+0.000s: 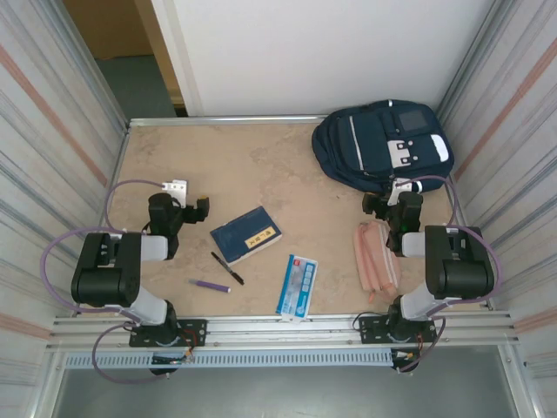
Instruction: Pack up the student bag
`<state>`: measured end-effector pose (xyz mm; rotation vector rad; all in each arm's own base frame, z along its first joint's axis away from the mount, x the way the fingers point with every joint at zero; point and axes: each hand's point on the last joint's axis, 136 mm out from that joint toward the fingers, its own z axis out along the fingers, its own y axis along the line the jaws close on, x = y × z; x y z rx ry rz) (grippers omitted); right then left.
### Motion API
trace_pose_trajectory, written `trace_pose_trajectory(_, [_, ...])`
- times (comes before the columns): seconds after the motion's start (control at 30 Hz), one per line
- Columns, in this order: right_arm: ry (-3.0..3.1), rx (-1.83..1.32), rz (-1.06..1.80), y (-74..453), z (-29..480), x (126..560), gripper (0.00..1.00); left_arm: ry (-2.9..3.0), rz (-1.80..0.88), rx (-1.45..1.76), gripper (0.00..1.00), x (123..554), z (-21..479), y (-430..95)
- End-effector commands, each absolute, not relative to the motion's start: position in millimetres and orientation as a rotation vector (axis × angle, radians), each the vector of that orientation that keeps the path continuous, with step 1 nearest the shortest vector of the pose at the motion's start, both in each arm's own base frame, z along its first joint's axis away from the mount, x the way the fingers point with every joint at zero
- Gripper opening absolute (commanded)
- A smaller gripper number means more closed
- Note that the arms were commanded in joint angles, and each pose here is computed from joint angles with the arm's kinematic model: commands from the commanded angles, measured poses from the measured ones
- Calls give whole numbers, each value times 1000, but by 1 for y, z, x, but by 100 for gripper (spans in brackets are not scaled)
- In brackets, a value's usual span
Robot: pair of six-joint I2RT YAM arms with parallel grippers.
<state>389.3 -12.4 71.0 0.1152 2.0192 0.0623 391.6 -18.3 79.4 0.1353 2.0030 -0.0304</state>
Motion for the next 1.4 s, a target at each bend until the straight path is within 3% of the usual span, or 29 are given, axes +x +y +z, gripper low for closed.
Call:
trace_pose_trajectory(0.0, [1990, 99, 58, -12, 81, 396, 99, 1964, -15, 142, 99, 396, 91, -18])
trace_pose_trajectory(1.07, [1992, 144, 43, -20, 82, 395, 99, 1960, -25, 90, 99, 395, 93, -9])
trace_pose_trajectory(1.37, [2054, 329, 133, -25, 137, 385, 99, 2095, -15, -60, 99, 385, 144, 3])
